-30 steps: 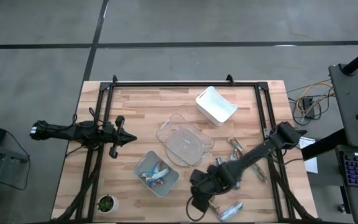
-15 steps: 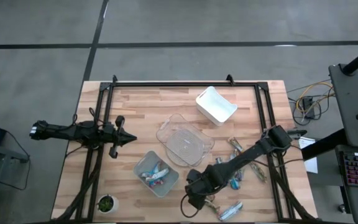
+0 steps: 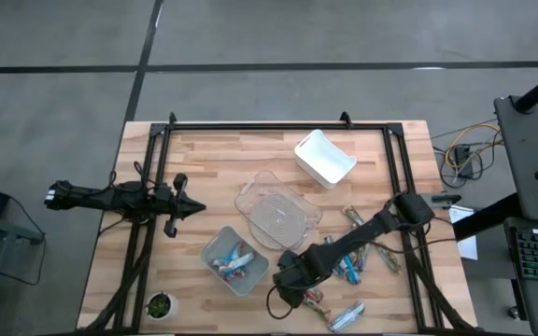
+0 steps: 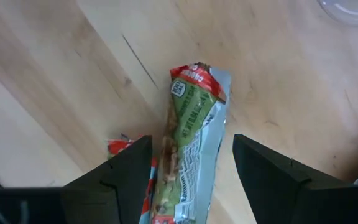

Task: Pick and place Granola Bars by type
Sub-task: Put the red granola bar into the gray bin

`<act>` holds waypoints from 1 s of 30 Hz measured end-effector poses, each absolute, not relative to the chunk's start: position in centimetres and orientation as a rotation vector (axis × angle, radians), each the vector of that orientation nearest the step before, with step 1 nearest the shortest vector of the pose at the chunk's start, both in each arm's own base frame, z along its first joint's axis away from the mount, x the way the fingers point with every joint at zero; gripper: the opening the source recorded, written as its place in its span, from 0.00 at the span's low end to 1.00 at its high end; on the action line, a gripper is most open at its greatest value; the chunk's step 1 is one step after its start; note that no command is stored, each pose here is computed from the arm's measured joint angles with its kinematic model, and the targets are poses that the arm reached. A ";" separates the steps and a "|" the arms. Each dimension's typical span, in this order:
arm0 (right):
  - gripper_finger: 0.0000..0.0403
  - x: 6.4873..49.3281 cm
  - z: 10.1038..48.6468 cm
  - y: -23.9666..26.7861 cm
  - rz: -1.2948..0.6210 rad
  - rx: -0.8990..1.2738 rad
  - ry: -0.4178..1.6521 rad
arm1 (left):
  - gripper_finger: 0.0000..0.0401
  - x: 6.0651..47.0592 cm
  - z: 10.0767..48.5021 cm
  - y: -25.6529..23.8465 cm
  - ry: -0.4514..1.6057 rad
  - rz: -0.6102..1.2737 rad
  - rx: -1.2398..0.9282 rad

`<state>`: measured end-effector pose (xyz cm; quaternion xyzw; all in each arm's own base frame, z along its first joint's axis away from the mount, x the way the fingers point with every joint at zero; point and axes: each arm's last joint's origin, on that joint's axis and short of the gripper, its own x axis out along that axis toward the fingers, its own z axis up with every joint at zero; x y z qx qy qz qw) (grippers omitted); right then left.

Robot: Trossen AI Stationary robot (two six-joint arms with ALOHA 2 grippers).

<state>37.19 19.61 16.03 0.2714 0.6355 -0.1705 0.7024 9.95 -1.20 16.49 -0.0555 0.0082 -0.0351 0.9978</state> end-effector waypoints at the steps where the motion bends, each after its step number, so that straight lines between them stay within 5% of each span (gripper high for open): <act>1: 0.53 37.2 15.9 19.6 -0.381 0.602 1.417 | 0.00 10.0 16.5 -1.2 0.016 -0.070 -0.111; 20: 0.53 37.3 14.3 19.7 -0.401 0.625 1.402 | 0.00 10.0 16.5 -1.2 0.016 -0.070 -0.111; 30: 0.37 37.1 14.1 19.6 -0.416 0.635 1.407 | 0.00 10.0 16.5 -1.2 0.016 -0.071 -0.111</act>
